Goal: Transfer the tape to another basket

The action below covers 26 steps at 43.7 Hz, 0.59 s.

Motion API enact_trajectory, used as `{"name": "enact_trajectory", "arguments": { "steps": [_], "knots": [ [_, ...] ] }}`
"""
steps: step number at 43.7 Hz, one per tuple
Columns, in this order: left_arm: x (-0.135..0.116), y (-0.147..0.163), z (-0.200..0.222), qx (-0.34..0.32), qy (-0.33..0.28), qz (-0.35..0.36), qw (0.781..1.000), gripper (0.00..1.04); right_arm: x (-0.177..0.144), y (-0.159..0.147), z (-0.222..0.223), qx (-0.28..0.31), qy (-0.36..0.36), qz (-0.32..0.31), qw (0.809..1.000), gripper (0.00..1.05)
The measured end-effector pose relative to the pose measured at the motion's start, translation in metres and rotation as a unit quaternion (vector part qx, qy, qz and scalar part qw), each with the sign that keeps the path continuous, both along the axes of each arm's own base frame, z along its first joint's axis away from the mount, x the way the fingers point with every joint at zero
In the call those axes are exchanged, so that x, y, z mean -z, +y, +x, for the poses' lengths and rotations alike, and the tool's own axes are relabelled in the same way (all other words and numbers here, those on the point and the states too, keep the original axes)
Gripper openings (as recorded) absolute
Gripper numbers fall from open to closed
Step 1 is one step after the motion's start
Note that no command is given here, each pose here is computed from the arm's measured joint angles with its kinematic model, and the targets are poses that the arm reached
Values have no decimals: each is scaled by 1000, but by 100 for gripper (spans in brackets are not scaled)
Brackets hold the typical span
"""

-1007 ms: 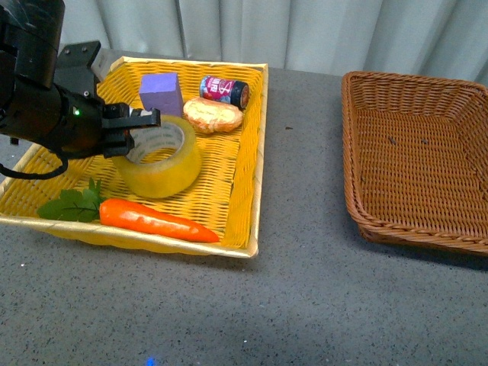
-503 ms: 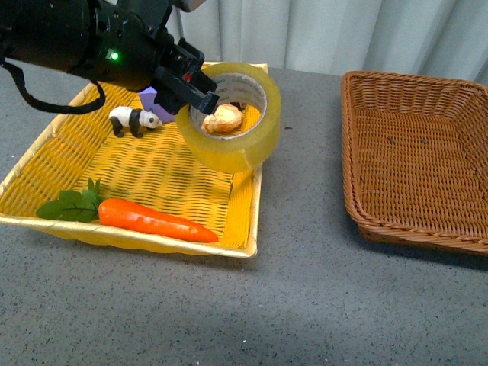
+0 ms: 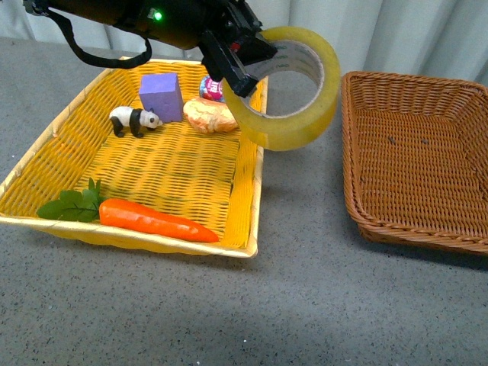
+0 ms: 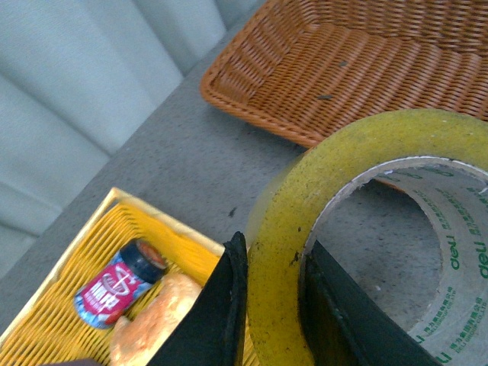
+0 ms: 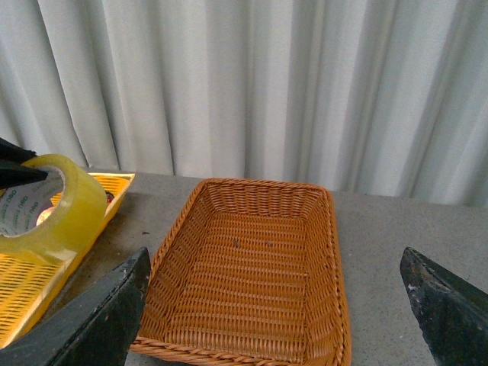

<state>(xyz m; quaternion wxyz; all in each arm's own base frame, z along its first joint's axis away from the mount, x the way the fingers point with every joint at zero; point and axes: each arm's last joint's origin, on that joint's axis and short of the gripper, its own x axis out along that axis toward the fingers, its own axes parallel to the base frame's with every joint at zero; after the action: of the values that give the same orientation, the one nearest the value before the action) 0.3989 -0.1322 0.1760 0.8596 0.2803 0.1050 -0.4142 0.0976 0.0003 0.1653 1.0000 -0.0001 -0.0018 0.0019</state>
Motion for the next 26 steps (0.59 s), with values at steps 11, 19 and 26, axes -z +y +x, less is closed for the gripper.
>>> {"name": "enact_trajectory", "arguments": {
  "steps": [11, 19, 26],
  "knots": [
    [1, -12, -5, 49, -32, 37, 998, 16, 0, 0, 0, 0, 0, 0, 1000, 96],
    [0, -14, -4, 66, -75, 61, 993, 16, 0, 0, 0, 0, 0, 0, 1000, 96],
    [2, -14, -5, 89, -89, 89, 988, 16, 0, 0, 0, 0, 0, 0, 1000, 96]
  ]
}}
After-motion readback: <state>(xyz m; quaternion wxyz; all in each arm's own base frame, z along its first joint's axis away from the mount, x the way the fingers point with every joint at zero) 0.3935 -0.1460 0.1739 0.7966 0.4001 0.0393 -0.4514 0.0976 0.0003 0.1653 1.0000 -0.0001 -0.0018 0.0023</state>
